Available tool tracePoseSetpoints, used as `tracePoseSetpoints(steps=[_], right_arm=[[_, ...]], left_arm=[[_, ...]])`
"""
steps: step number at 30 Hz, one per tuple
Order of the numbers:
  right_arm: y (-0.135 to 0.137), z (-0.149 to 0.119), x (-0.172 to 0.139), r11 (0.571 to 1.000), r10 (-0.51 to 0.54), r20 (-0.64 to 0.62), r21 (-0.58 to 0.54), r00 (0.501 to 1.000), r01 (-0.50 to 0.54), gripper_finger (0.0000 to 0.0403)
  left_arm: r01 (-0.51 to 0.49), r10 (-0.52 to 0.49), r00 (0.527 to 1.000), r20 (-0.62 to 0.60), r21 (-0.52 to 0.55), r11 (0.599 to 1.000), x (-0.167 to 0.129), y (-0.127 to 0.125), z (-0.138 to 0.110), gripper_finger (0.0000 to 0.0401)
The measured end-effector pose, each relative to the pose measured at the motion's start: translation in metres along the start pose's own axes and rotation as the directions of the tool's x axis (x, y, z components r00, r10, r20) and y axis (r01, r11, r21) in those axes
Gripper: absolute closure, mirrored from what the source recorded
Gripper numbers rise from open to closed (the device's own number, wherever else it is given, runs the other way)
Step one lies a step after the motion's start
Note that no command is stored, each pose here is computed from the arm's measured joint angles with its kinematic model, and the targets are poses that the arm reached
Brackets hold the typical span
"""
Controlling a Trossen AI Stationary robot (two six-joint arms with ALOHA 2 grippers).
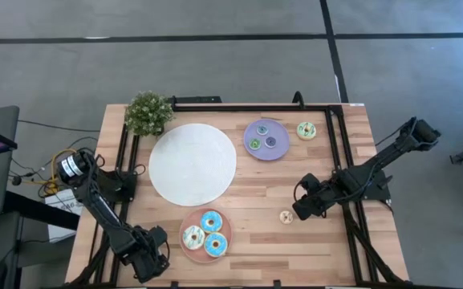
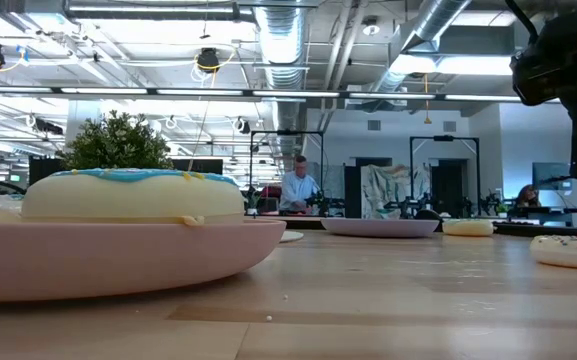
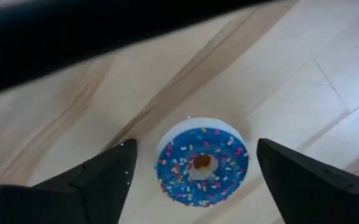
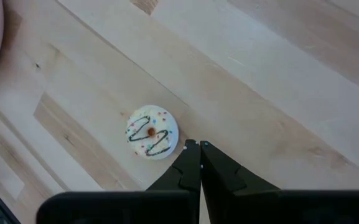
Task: Pick & Place donuts
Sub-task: Put the small dark blue donut on the purple plate
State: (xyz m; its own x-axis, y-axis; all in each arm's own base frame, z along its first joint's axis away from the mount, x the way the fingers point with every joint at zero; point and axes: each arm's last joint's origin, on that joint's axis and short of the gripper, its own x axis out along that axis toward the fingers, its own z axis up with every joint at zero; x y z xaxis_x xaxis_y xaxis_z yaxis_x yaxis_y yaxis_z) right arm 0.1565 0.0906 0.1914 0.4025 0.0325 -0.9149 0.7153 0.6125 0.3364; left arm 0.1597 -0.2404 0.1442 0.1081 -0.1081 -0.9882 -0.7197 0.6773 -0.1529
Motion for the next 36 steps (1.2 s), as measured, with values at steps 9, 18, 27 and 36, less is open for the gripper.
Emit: tracePoseSetpoints(steps=[9,18,27,36], right_arm=[[-0.0001,0.0000,0.0000,1.000,-0.001,0.000,-0.001,1.000,0.001,0.0402],[0.0000,0.0000,0.0000,1.000,0.000,0.000,0.014,1.000,0.000,0.0402],[0.0004,0.0001,0.0000,1.000,0.004,0.000,0.019,1.000,-0.004,0.0402],[0.0009,0.0001,0.0000,1.000,0.009,0.001,0.013,1.000,-0.009,0.0402]], left_arm=[[-0.002,0.002,1.000,-0.012,0.000,1.000,0.0000,0.0000,-0.0003,0.0065],[-0.009,0.010,1.000,-0.027,0.016,1.000,0.0000,0.0005,-0.0008,0.0124],[-0.012,0.013,0.999,-0.041,0.024,1.000,0.0000,0.0007,-0.0012,0.0163],[-0.017,0.015,0.999,-0.052,-0.023,1.000,-0.0001,-0.0014,0.0076,0.0179]])
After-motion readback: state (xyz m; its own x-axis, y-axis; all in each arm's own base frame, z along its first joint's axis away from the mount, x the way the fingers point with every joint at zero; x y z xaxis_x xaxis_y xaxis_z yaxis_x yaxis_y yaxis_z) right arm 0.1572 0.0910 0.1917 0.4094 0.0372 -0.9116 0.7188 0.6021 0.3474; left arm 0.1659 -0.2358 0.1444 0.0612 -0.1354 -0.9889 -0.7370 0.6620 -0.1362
